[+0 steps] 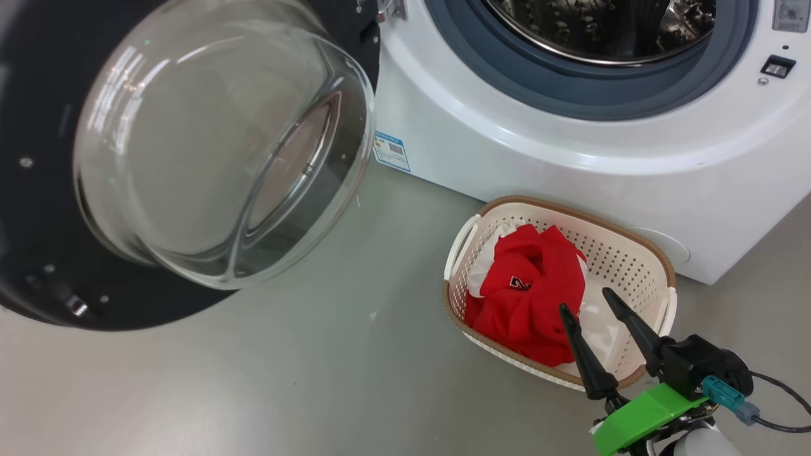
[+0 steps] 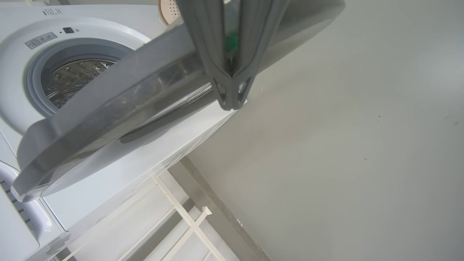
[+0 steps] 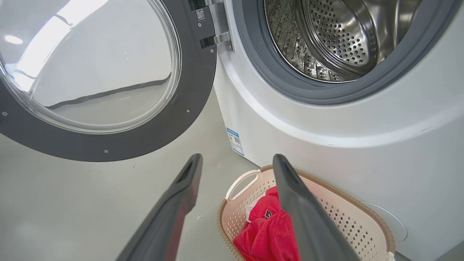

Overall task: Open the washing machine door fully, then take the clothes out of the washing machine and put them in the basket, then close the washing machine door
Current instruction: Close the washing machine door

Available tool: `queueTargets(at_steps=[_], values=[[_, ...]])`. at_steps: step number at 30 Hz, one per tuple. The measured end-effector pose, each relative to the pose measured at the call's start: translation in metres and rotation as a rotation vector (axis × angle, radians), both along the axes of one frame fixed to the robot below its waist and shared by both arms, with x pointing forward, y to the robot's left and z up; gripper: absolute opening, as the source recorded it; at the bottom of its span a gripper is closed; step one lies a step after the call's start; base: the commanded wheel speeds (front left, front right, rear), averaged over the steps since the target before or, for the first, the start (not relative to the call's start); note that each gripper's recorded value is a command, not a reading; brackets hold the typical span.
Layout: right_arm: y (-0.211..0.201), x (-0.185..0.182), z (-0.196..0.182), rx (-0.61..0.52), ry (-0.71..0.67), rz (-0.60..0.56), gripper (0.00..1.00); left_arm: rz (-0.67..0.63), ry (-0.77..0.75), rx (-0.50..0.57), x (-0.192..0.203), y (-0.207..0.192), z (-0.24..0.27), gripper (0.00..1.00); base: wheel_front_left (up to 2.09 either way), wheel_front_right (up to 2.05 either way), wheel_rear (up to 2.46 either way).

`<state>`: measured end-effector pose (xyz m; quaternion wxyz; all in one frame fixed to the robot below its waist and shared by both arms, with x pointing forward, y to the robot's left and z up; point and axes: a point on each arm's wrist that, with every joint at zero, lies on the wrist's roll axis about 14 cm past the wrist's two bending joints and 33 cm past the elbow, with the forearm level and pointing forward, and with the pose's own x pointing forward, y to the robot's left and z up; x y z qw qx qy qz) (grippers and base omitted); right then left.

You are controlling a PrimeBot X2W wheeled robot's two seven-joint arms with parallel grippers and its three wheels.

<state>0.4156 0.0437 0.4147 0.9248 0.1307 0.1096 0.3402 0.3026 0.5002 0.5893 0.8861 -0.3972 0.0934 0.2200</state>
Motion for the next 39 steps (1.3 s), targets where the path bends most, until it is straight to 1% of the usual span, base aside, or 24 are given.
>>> queueTargets(at_steps=[6,8,9,11,19,29,33,39], values=[[0.0,-0.005,0.006,-0.003,-0.011,0.003,1.0,-0.086,-0.02,0.009,-0.006,-0.02,0.006,0.0,0.0,0.0,0.0],[-0.001,-0.009,0.007,-0.003,-0.009,0.002,1.0,-0.141,-0.047,0.013,-0.007,-0.035,0.012,0.0,0.0,0.0,0.0],[-0.001,-0.009,0.007,-0.003,-0.009,0.002,1.0,-0.141,-0.047,0.013,-0.007,-0.035,0.012,0.0,0.0,0.0,0.0],[-0.002,-0.011,0.01,-0.005,-0.016,0.002,1.0,-0.201,-0.049,0.023,-0.009,-0.05,0.014,0.0,0.0,0.0,0.0],[-0.004,-0.013,0.019,-0.002,-0.036,-0.005,1.0,-0.365,-0.06,0.041,-0.006,-0.096,0.016,0.0,0.0,0.0,0.0],[-0.011,-0.017,0.019,0.0,-0.029,-0.025,1.0,-0.595,-0.153,0.049,0.014,-0.168,0.036,0.0,0.0,0.0,0.0],[-0.013,-0.017,0.02,0.002,-0.03,-0.03,1.0,-0.64,-0.185,0.044,0.019,-0.186,0.04,0.0,0.0,0.0,0.0],[-0.014,-0.017,0.018,0.004,-0.024,-0.037,1.0,-0.618,-0.196,0.049,0.023,-0.183,0.039,0.0,0.0,0.0,0.0]])
